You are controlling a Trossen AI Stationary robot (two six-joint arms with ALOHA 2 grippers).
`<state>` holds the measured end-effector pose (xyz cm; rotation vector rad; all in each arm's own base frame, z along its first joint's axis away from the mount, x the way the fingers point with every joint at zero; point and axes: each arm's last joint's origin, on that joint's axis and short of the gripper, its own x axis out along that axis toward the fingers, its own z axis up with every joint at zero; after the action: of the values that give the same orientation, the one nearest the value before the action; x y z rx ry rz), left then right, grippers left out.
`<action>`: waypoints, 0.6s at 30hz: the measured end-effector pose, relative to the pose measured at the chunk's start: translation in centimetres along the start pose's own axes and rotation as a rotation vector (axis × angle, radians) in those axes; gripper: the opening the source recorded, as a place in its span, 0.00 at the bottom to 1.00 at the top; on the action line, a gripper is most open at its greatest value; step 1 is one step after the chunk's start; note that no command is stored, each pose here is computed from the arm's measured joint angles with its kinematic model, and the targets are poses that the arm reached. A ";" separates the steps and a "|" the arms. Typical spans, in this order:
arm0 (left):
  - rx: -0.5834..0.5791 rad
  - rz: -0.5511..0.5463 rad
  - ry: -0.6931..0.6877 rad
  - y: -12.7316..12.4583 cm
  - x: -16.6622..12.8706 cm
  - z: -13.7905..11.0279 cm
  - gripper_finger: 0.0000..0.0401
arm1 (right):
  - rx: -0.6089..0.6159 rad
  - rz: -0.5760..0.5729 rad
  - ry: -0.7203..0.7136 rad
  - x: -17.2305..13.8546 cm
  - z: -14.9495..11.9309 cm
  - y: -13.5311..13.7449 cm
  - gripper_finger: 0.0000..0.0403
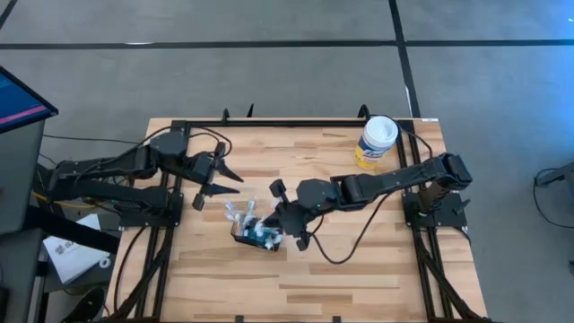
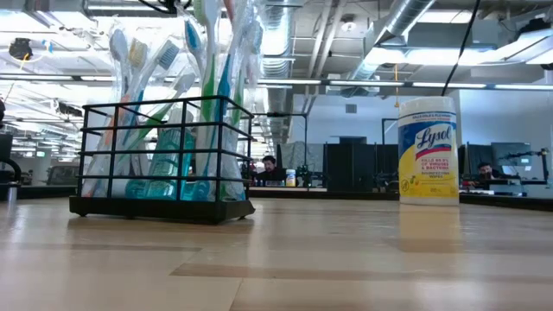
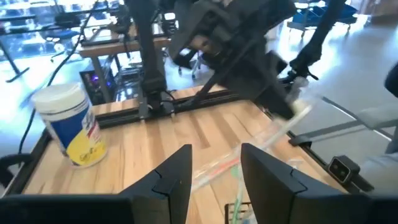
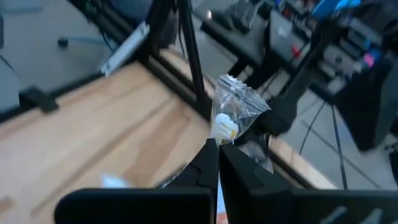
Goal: Pick & Place toothbrushing station
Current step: Put the orange toothbrush into the wire organizer
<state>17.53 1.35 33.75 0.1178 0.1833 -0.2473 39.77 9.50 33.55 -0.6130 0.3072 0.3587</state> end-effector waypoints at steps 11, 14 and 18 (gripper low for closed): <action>-0.070 0.094 0.037 -0.9 -2.0 -0.6 0.33 | 0.026 -0.038 -0.169 0.2 1.9 1.3 0.00; -0.081 0.123 0.053 -1.3 -2.2 -1.9 0.33 | 0.046 -0.057 -0.212 0.5 1.2 2.0 0.00; -0.104 0.132 0.071 -2.0 -2.6 -3.8 0.33 | 0.107 -0.087 -0.274 0.4 0.0 2.6 0.00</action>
<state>13.93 0.52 30.35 0.0356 0.2576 -0.1017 39.02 11.60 32.12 -0.4639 0.0369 0.3358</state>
